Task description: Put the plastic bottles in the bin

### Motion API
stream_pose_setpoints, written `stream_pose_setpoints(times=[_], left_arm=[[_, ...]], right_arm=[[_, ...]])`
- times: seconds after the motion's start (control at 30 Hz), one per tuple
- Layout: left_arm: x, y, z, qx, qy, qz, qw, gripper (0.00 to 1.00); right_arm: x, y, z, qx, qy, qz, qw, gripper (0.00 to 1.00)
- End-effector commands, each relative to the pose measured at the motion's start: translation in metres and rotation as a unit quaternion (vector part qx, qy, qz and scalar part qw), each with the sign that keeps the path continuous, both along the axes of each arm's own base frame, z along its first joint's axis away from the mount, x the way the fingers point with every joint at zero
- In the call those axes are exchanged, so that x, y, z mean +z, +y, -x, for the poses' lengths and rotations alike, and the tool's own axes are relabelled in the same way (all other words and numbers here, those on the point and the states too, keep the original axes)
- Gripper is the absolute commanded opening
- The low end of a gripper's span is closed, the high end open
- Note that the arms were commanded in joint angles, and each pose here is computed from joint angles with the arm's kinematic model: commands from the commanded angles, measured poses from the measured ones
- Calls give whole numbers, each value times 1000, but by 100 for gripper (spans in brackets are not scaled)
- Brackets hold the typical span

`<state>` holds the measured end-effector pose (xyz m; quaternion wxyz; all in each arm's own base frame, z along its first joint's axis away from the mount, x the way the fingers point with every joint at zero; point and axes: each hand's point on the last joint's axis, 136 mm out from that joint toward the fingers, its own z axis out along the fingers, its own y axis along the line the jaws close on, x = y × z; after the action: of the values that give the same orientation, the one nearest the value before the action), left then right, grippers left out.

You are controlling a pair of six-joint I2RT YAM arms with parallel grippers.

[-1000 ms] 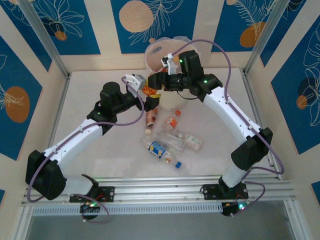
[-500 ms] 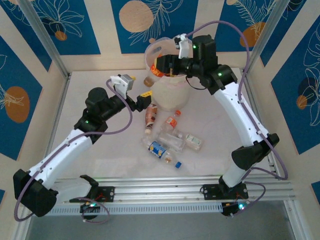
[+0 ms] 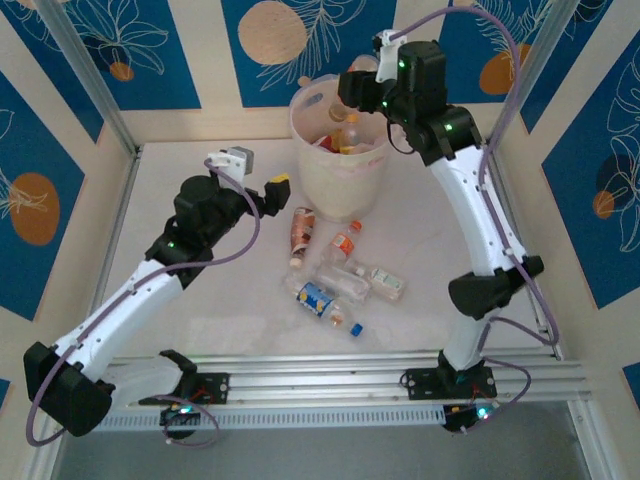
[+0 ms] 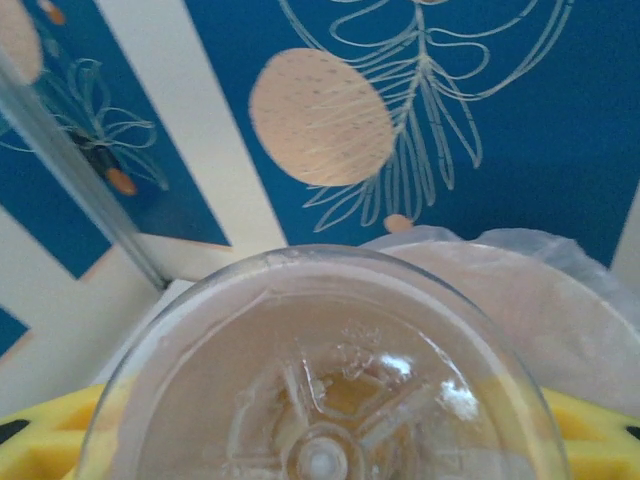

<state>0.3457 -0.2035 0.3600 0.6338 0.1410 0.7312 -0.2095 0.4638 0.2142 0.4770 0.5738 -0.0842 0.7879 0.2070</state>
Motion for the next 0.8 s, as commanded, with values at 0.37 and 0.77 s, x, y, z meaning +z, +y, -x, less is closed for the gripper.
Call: stream_pose_setpoints(times=[0.37,0.77], left_arm=[[-29,17,-26,95,89,-21,991,100],[-57,18,-38,120,141,-48,982,100]], right_arm=[[-91,-16,-54,-13,133,26,991,48],[-145,-3,-59,43,226,-14,973,48]])
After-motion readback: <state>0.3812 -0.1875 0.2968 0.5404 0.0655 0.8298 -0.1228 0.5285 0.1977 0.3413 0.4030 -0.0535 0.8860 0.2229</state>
